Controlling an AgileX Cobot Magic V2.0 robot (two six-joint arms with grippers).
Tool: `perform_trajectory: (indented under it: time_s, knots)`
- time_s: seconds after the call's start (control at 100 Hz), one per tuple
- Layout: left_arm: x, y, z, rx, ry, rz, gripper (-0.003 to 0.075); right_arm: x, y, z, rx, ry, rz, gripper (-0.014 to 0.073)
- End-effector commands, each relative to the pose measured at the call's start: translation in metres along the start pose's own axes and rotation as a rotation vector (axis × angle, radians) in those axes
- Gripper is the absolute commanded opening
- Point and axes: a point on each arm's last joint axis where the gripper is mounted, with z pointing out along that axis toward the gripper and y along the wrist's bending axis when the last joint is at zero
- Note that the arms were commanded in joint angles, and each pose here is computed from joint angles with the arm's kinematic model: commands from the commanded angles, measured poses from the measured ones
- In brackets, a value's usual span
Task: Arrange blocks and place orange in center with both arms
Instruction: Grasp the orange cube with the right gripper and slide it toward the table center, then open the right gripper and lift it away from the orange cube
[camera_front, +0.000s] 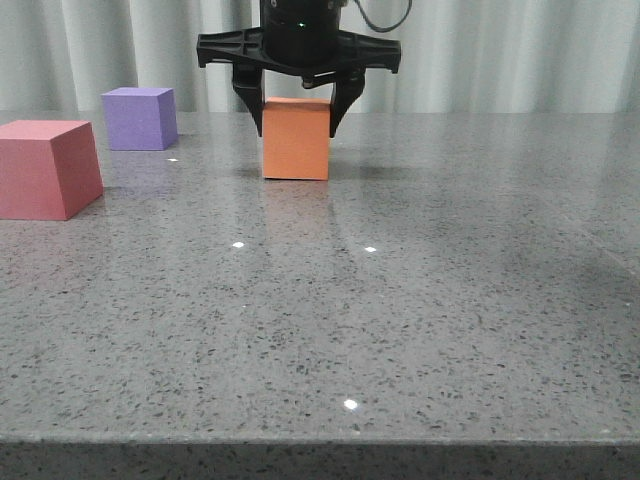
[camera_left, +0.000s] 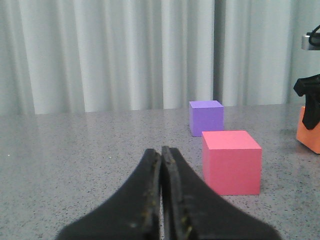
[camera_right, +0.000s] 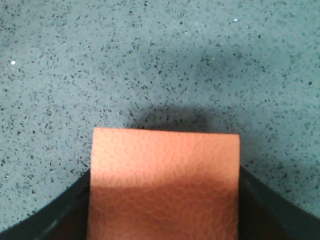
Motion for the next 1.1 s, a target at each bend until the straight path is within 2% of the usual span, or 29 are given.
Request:
perform_trajectory:
  time_s: [0.0,0.09,0.21,0.26,0.5,0.66,0.91,1.09]
  knots:
    - [0.005,0.0,-0.002,0.007,-0.068,-0.011,-0.0019,-0.02,-0.002,-0.04,-0.058,-0.116,0.021,0.0391]
    - [0.005,0.0,-0.002,0.007,-0.068,-0.011,-0.0019,-0.02,-0.002,-0.04,-0.061,-0.115,0.022,0.0475]
    - [0.005,0.0,-0.002,0.007,-0.068,-0.011,-0.0019,-0.02,-0.002,-0.04,-0.06,-0.11,0.023,0.0633]
    - [0.005,0.0,-0.002,0.007,-0.068,-0.011,-0.0019,-0.02,-0.002,-0.041,-0.059,-0.109,0.023,0.0668]
    - [0.005,0.0,-0.002,0.007,-0.068,-0.011,-0.0019,-0.028,-0.006,-0.06,-0.047,-0.146,0.007,0.0666]
    - [0.005,0.0,-0.002,0.007,-0.068,-0.011,-0.0019,-0.034,-0.012,-0.089,-0.053,-0.181,-0.092,0.0666]
    - [0.005,0.0,-0.002,0.007,-0.068,-0.011,-0.0019,-0.047,-0.035,-0.132,-0.027,-0.253,-0.193,0.0666]
    - [0.005,0.0,-0.002,0.007,-0.068,-0.011,-0.0019,-0.051,-0.057,-0.15,0.032,-0.264,-0.217,0.0666]
